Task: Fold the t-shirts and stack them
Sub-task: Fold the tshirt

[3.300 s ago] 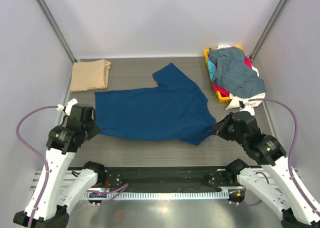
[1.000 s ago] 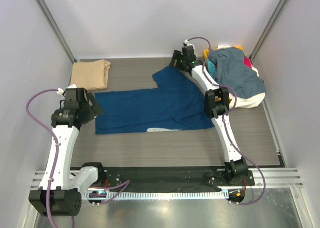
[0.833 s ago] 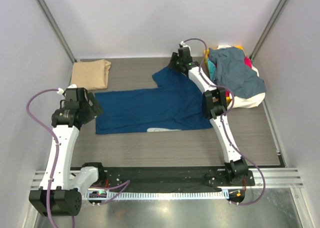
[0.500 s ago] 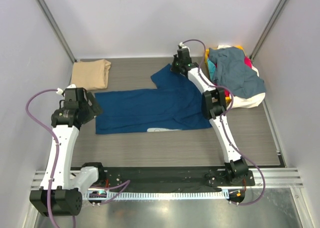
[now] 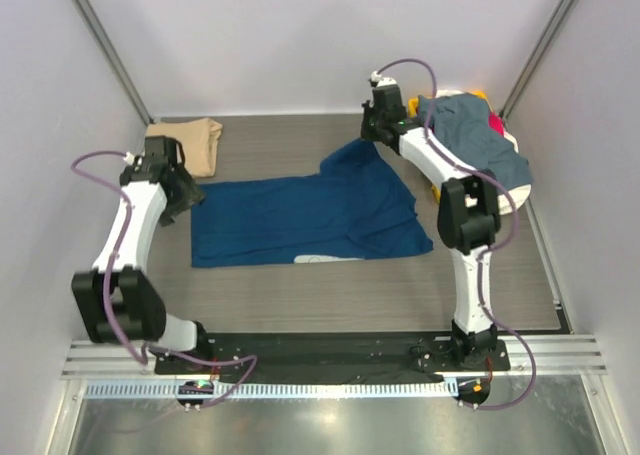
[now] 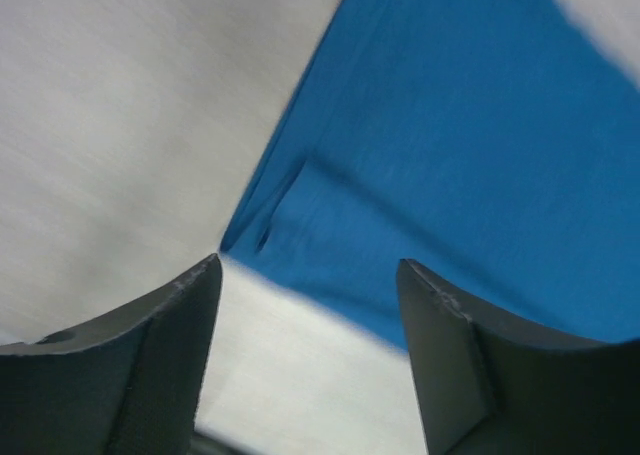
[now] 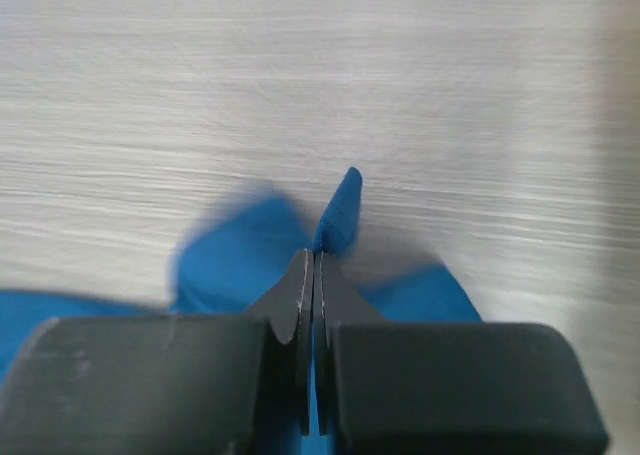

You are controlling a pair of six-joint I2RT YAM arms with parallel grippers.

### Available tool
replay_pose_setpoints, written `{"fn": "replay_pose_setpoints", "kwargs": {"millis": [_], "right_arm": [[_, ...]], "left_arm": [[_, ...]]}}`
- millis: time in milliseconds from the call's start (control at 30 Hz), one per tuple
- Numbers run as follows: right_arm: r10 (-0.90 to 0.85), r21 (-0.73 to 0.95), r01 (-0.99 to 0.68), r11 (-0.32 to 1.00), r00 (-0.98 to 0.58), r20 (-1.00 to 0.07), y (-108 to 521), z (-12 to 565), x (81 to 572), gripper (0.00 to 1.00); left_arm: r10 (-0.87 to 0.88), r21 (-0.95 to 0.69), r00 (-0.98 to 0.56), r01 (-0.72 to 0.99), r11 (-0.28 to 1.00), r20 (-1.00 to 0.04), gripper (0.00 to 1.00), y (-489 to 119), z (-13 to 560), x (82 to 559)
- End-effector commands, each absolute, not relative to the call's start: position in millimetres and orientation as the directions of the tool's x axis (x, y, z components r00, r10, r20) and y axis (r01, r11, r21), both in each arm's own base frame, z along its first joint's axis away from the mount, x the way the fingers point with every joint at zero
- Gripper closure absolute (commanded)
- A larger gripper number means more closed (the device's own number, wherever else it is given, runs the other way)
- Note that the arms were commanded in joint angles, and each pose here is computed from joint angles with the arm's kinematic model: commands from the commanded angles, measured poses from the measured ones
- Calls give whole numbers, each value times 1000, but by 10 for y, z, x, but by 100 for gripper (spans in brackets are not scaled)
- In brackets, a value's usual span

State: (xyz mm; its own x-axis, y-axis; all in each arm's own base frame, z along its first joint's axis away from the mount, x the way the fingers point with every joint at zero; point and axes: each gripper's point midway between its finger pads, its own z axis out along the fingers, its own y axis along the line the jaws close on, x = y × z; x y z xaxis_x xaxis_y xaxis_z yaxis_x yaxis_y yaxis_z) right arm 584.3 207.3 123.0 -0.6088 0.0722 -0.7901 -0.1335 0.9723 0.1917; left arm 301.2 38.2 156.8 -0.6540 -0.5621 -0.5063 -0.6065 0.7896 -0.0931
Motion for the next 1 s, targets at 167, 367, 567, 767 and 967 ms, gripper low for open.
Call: {"fn": "replay_pose_setpoints", "kwargs": {"millis": [167, 367, 567, 767, 967], "right_arm": [[125, 270, -224, 936, -507, -853, 2134, 1904, 5460, 99], [134, 308, -252, 917, -533, -835, 2224, 1898, 5203, 99], [125, 311, -267, 912, -542, -831, 2251, 1873, 5044, 99], [124, 329, -287, 900, -554, -823, 2285, 1850, 4906, 99], [114, 324, -289, 901, -562, -819, 2272, 1799, 4851, 99]], "left_arm": [[-643, -144, -534, -697, 702, -549, 41, 742, 1415, 4190], [-700, -153, -536, -732, 664, -472, 45, 922, 982, 4488], [-731, -192, -516, -742, 642, -447, 45, 912, 712, 4699], [-756, -239, -488, -748, 620, -435, 45, 917, 566, 4834], [-770, -282, -458, -745, 605, -445, 44, 905, 513, 4936]]}}
